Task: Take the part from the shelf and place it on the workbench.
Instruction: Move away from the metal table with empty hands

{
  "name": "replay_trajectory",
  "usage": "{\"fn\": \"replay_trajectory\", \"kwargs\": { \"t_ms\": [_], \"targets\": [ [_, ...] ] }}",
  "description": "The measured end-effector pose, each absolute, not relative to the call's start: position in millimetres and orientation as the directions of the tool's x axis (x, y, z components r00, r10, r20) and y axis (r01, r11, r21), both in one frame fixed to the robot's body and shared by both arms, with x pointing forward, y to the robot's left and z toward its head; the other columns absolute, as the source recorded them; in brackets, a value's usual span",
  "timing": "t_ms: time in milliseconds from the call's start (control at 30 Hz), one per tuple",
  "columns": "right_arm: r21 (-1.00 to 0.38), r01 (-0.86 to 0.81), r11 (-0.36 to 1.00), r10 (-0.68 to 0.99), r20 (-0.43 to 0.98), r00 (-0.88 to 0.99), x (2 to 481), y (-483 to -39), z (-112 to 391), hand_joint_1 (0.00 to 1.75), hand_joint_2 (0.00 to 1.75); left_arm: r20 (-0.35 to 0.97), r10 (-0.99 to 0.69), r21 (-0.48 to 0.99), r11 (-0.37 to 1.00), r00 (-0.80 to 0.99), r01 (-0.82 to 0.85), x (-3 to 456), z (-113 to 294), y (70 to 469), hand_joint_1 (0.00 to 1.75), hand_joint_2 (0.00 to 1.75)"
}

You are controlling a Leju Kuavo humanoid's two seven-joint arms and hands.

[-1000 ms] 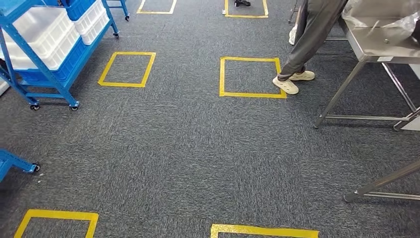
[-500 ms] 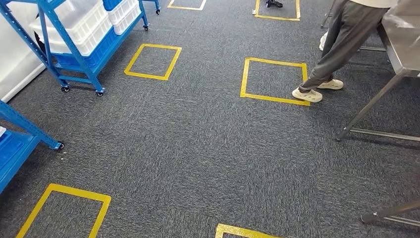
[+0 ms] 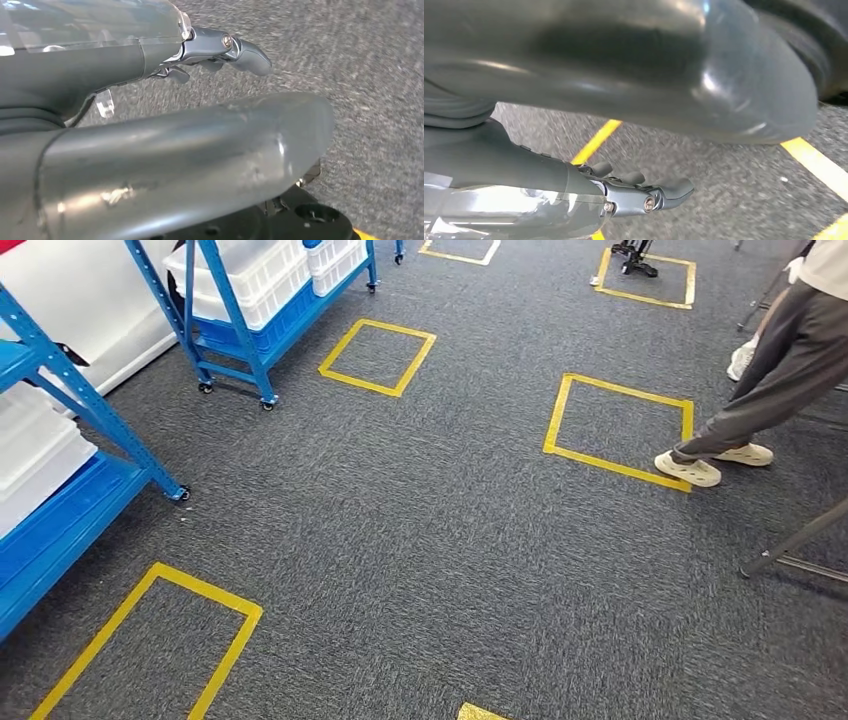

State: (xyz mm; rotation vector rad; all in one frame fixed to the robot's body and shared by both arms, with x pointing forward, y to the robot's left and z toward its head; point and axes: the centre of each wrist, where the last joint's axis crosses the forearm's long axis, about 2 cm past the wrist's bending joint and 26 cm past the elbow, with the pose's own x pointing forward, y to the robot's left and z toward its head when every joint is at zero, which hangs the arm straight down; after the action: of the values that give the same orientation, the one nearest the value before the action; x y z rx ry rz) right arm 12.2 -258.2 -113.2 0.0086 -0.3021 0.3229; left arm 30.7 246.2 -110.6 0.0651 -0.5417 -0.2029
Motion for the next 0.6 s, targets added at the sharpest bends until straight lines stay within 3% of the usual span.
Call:
{"fn": "replay_trajectory", "kwargs": {
  "t_ms": [600],
  "targets": [
    [-0.044, -0.326, 0.944, 0.324, 0.293, 0.900, 16.1, -253.3, -112.6, 0.00, 0.00, 0.499, -0.173, 0.102, 0.985, 0.849, 0.141, 30.1, -110.9, 248.3, 0.00, 0.00]
  ]
}}
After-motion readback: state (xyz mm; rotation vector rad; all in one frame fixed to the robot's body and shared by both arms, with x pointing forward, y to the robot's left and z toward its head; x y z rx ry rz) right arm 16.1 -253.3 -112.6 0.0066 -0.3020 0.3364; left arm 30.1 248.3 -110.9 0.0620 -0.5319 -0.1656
